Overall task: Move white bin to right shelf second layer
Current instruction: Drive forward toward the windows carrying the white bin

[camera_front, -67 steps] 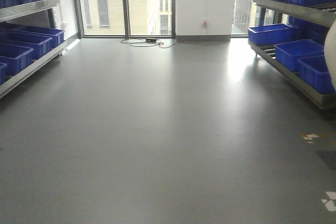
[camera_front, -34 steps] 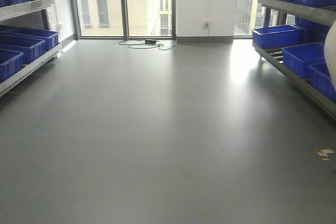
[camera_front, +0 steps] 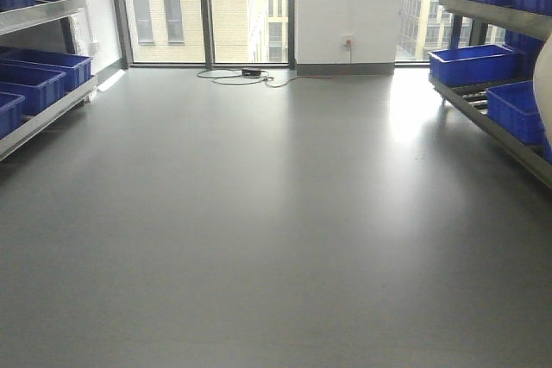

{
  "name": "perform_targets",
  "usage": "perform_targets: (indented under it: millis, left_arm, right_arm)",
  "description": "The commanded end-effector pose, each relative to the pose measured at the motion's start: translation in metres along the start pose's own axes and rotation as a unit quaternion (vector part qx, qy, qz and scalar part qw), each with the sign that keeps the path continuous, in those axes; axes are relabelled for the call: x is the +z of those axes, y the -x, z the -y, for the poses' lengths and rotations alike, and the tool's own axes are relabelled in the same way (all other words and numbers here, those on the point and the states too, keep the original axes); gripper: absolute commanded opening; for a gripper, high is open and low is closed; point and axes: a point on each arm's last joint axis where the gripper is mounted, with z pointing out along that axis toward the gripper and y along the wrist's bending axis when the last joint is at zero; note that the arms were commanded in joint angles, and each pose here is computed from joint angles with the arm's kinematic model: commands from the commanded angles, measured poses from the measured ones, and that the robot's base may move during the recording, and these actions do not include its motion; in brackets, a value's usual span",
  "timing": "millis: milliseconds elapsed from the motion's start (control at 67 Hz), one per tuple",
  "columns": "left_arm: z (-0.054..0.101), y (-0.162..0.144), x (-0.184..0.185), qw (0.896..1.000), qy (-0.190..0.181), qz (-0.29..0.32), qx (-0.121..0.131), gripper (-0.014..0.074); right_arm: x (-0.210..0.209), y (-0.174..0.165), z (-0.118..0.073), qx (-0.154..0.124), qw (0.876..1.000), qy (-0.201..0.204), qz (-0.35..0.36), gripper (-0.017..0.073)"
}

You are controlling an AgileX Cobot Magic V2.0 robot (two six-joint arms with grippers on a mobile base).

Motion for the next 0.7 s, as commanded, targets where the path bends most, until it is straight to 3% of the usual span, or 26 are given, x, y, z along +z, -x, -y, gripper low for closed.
perform_targets:
  millis: [0,686]
  left_arm:
    - [0.0005,-0.0037,0.0010,0.999,-0.001,0.032,-0.003,0.0085]
    - [0.0005,-0.0037,0.0010,0.999,-0.001,0.032,-0.003,0.0085]
  right_arm:
    - [-0.0055,0.0162,-0.0010,0.004,0.998,0.004,0.059,0.0049]
    - [-0.0055,0.0162,-0.0010,0.004,0.998,0.004,0.059,0.0049]
